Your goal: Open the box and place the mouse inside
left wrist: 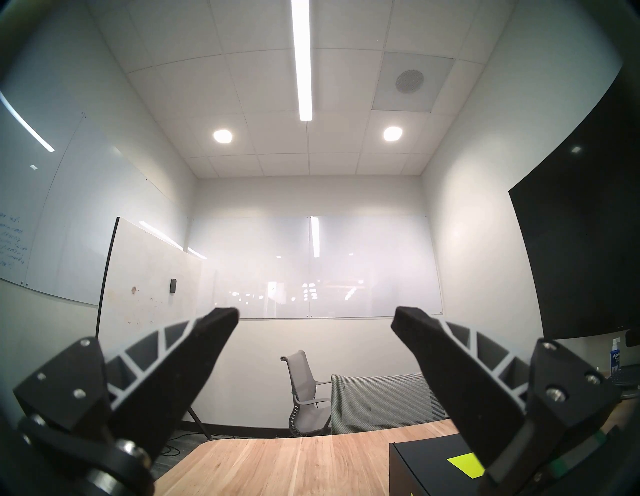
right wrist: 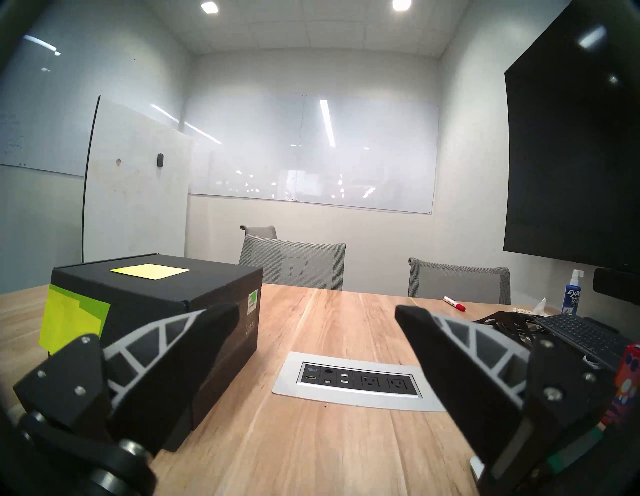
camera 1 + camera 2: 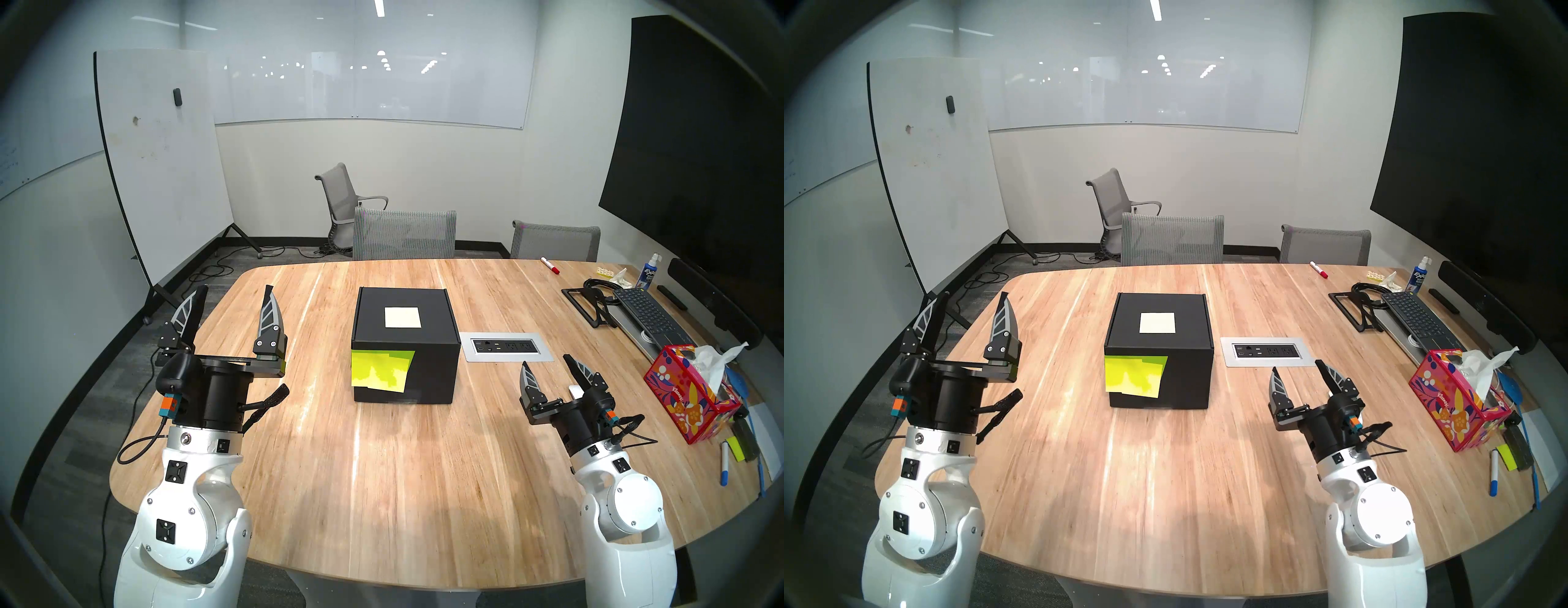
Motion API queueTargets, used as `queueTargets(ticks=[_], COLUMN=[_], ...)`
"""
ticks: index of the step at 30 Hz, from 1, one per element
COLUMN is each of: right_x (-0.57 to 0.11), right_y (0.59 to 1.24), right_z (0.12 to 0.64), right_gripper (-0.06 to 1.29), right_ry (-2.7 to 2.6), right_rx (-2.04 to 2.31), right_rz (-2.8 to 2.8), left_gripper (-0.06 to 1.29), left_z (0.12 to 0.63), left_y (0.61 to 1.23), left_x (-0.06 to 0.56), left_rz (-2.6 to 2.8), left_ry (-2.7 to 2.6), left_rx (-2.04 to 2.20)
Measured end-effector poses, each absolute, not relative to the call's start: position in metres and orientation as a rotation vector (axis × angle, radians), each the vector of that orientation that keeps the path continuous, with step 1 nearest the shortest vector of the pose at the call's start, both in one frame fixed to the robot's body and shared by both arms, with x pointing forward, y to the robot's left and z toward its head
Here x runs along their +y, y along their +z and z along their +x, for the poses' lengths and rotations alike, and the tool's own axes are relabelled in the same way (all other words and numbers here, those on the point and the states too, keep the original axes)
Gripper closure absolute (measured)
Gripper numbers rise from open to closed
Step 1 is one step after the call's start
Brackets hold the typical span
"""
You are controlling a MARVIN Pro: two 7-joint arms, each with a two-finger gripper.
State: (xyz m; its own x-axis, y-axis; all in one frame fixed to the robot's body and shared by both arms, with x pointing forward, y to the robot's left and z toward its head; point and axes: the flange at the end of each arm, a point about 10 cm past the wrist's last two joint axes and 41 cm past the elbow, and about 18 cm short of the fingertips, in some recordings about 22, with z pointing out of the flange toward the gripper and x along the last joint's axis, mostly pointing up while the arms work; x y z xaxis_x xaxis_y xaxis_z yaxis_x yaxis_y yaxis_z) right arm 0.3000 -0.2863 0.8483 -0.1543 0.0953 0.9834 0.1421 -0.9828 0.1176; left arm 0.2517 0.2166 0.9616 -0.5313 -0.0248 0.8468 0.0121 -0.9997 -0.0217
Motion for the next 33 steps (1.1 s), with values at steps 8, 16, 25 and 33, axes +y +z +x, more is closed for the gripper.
queueTargets(ticks=[8,16,25,33], right_x=[-0.306,-0.315,-0.321,-0.324], right_y=[0.84,0.844,0.847,0.845], right_z=[0.309,0.319,0.33,0.336], right_gripper=[-0.01,-0.01,-0.01,0.9], right_ry=[-2.274,-2.241,-2.221,-2.212], right_rx=[-0.347,-0.386,-0.414,-0.433], right_rz=[-2.062,-2.058,-2.048,-2.042], left_gripper=[0.0,0.0,0.0,0.0], left_z=[0.252,0.252,0.252,0.252], left_y=[0.962,0.961,0.961,0.961], left_x=[0.217,0.217,0.217,0.217], left_rz=[-1.51,-1.511,-1.511,-1.511], left_ry=[-2.73,-2.731,-2.731,-2.731], left_rx=[0.02,0.019,0.017,0.017])
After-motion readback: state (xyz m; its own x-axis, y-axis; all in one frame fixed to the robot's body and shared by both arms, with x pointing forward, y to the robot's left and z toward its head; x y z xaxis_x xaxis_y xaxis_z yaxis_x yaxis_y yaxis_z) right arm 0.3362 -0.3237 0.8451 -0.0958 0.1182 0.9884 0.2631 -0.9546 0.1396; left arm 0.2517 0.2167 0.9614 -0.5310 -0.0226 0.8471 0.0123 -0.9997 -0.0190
